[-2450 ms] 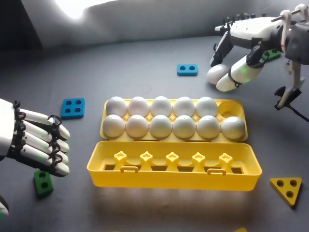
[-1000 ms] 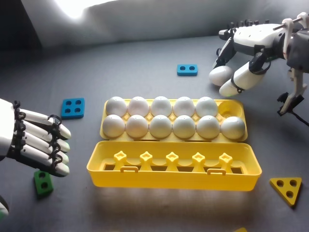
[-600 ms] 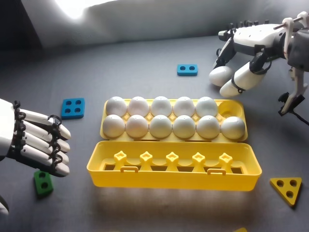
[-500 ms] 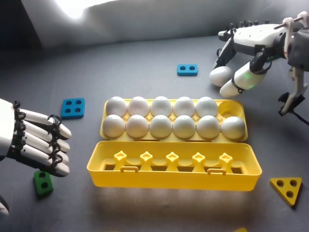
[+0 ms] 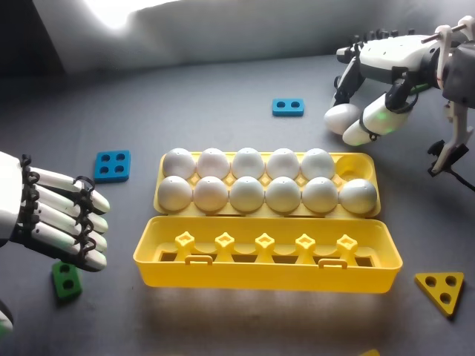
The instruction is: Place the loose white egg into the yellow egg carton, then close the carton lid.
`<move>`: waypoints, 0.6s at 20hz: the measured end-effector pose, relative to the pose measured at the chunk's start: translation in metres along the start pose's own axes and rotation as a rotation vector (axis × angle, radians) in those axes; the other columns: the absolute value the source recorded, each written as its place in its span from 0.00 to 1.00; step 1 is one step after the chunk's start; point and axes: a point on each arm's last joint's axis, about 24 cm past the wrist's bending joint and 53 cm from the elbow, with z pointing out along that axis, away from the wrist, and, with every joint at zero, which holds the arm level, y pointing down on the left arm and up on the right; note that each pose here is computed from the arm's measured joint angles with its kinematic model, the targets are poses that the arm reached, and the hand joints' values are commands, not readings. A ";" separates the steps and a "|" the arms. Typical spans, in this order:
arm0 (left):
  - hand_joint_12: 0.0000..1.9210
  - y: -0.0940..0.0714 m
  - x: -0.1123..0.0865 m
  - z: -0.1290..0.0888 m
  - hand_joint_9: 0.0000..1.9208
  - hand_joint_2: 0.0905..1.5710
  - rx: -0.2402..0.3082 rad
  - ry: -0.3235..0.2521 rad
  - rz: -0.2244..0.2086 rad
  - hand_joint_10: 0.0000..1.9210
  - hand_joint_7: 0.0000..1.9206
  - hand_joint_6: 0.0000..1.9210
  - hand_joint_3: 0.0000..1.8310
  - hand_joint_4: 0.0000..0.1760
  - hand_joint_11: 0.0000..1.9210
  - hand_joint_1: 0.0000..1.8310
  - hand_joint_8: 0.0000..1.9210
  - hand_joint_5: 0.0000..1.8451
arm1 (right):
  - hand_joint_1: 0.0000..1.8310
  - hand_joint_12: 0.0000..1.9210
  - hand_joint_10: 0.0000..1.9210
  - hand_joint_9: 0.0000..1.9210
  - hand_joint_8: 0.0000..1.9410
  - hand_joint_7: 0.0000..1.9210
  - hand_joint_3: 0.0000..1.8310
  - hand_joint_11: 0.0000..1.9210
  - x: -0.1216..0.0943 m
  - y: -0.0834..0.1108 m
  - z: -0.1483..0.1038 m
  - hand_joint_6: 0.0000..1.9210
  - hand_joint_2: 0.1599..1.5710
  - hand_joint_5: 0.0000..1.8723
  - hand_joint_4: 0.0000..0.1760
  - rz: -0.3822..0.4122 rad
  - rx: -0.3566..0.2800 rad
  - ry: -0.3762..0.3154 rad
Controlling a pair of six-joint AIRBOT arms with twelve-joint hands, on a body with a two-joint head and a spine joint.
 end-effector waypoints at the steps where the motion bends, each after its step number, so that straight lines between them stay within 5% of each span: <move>1: 0.18 0.000 0.000 0.000 0.13 0.70 0.000 -0.001 0.000 0.00 0.18 0.00 0.00 0.00 0.00 0.00 0.00 0.18 | 0.62 0.00 0.00 0.01 0.00 0.08 0.00 0.00 0.000 0.000 0.000 0.41 0.64 0.58 0.00 0.002 0.000 0.000; 4: 0.21 0.000 0.000 0.000 0.15 0.70 0.000 0.000 0.000 0.00 0.19 0.00 0.00 0.00 0.00 0.00 0.00 0.19 | 0.61 0.00 0.00 0.01 0.00 0.08 0.00 0.00 0.001 0.001 0.000 0.42 0.64 0.58 0.09 0.006 -0.001 0.003; 5: 0.21 0.000 0.000 0.000 0.15 0.70 0.000 0.000 0.000 0.00 0.20 0.00 0.00 0.00 0.00 0.00 0.00 0.19 | 0.61 0.00 0.00 0.01 0.00 0.09 0.00 0.00 0.001 0.001 -0.001 0.42 0.64 0.58 0.00 0.005 -0.001 0.003; 9: 0.19 -0.001 0.000 0.001 0.15 0.70 0.002 -0.001 0.000 0.00 0.19 0.00 0.00 0.00 0.00 0.00 0.00 0.19 | 0.61 0.00 0.00 0.01 0.00 0.08 0.00 0.00 -0.002 -0.005 -0.010 0.41 0.64 0.59 0.08 -0.012 0.006 0.018; 10: 0.20 -0.001 0.000 0.001 0.15 0.70 0.003 -0.001 0.000 0.00 0.19 0.00 0.00 0.00 0.00 0.00 0.00 0.18 | 0.60 0.00 0.01 0.02 0.00 0.09 0.00 0.00 -0.003 -0.006 -0.013 0.41 0.64 0.59 0.32 -0.016 0.008 0.023; 12: 0.22 -0.001 0.000 0.001 0.15 0.70 0.002 0.000 0.001 0.00 0.20 0.00 0.00 0.00 0.00 0.00 0.00 0.19 | 0.61 0.00 0.00 0.02 0.00 0.09 0.00 0.00 -0.005 -0.011 -0.022 0.40 0.63 0.60 0.14 -0.035 0.013 0.039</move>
